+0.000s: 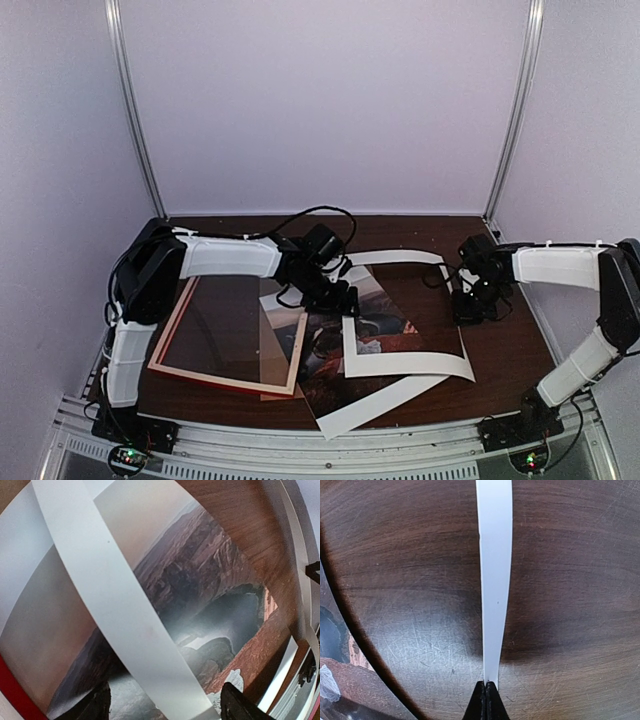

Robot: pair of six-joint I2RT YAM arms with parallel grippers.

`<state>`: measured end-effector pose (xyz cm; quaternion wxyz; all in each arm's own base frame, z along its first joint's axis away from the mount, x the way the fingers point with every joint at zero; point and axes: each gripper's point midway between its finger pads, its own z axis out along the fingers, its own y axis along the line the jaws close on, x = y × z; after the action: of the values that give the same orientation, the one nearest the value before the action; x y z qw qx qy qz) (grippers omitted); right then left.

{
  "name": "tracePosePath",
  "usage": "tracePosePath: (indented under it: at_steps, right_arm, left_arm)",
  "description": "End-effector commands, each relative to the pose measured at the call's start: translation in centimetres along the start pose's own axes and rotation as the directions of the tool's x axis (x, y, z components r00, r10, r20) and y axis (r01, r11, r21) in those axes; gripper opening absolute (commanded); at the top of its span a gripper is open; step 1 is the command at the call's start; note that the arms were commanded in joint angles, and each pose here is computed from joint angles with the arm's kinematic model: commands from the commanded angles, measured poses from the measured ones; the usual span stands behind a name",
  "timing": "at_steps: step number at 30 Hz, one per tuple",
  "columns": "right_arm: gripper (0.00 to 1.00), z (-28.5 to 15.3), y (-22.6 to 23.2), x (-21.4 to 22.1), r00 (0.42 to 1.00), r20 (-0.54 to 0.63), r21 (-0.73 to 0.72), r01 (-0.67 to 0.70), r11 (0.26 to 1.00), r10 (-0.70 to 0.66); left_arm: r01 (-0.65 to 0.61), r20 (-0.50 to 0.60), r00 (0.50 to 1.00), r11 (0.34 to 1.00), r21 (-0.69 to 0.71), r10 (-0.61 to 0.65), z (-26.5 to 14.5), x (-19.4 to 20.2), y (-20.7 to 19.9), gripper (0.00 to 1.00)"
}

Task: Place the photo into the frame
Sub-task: Pick up the mat board from the photo.

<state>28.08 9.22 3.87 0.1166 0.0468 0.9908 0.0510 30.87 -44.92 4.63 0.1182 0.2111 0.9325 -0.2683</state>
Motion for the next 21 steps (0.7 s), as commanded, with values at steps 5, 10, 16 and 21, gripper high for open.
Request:
tracePosePath:
  at_steps: [5, 10, 16, 21]
  right_arm:
    - [0.00, -1.7, 0.2, -1.4, 0.998, 0.065, 0.002, 0.005, 1.000, -0.005]
    - [0.00, -1.8, 0.3, -1.5, 0.998, 0.070, -0.002, 0.002, 1.000, -0.002]
    - [0.00, -1.6, 0.2, -1.4, 0.998, 0.070, 0.001, 0.001, 1.000, -0.001]
    - [0.00, -1.5, 0.1, -1.3, 0.998, 0.070, 0.008, 0.003, 1.000, -0.004]
  left_arm:
    - [0.065, 0.053, 0.995, 0.968, 0.242, -0.080, -2.6, -3.0, -3.0, 0.77]
    - [0.102, 0.041, 0.991, 0.927, 0.360, -0.125, -3.1, -3.6, -4.4, 0.78]
    - [0.140, 0.032, 0.983, 0.860, 0.490, -0.178, -4.2, -4.7, -5.9, 0.67]
    - [0.149, 0.030, 0.981, 0.838, 0.525, -0.193, -4.9, -5.2, -6.1, 0.51]
